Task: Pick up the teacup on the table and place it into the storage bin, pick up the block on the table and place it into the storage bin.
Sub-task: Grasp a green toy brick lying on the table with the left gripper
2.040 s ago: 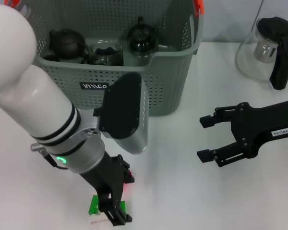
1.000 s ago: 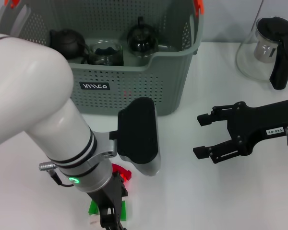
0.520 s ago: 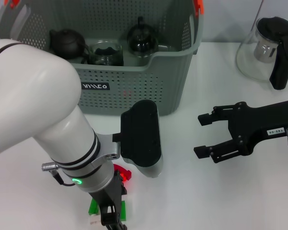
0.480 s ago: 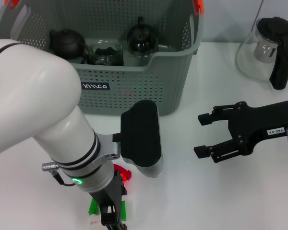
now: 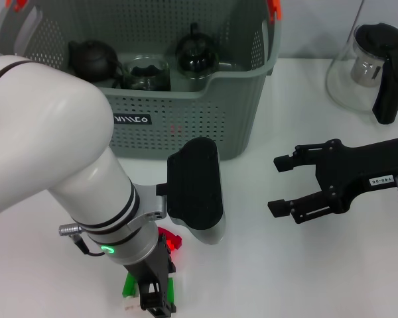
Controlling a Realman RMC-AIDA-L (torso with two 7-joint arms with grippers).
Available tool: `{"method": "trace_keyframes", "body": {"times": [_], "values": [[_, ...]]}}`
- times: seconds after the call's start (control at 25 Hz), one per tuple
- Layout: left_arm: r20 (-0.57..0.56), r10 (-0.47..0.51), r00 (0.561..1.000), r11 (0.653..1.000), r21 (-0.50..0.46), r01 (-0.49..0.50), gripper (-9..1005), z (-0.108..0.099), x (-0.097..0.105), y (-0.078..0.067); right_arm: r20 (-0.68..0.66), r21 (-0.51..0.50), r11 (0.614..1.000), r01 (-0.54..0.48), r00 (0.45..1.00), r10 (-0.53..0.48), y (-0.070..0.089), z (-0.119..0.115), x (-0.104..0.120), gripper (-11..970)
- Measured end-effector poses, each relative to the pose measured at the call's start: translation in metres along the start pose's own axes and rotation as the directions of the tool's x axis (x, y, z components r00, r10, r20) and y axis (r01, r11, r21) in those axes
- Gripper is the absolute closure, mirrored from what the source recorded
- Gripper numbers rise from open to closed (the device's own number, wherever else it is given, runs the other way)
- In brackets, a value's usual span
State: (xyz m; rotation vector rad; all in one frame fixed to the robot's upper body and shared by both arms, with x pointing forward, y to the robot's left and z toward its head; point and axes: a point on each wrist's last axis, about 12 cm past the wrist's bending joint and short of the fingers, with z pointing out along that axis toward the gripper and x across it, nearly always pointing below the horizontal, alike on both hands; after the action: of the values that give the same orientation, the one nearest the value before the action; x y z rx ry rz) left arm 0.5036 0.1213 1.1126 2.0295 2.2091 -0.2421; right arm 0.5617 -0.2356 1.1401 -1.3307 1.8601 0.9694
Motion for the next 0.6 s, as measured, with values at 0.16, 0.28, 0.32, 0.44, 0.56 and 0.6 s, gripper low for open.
{"method": "trace_keyframes", "body": {"times": [0.16, 0.28, 0.32, 0.44, 0.56, 0.6], "values": [[-0.004, 0.003, 1.000, 1.000, -0.001, -0.003, 375, 0.0007, 0.0001, 0.0001, 0.002, 0.000, 1.000, 0.001, 1.000, -0.001, 0.0000, 0.0000, -0.0003, 22], [-0.012, 0.008, 1.000, 1.000, -0.004, -0.009, 374, 0.0023, -0.0001, 0.0000, 0.003, 0.000, 1.000, 0.001, 1.000, -0.001, 0.0000, 0.0000, -0.0003, 23], [-0.014, 0.010, 1.000, 1.000, -0.004, -0.010, 374, 0.0028, -0.0002, -0.0001, 0.003, 0.000, 1.000, 0.001, 1.000, -0.001, 0.0000, 0.0000, -0.0003, 23], [-0.016, 0.013, 1.000, 1.000, -0.005, -0.013, 378, 0.0036, -0.0004, -0.0005, 0.003, 0.000, 1.000, 0.001, 1.000, -0.001, 0.0000, 0.0000, -0.0003, 24], [-0.015, 0.027, 1.000, 1.000, -0.008, -0.027, 385, 0.0030, -0.0024, -0.0016, 0.003, 0.000, 1.000, 0.000, 1.000, 0.000, 0.0000, -0.0002, -0.0003, 25], [-0.017, 0.031, 0.999, 1.000, -0.006, -0.031, 387, 0.0033, -0.0027, -0.0023, 0.004, 0.001, 1.000, 0.000, 1.000, 0.000, -0.0001, -0.0002, -0.0003, 26]]}}
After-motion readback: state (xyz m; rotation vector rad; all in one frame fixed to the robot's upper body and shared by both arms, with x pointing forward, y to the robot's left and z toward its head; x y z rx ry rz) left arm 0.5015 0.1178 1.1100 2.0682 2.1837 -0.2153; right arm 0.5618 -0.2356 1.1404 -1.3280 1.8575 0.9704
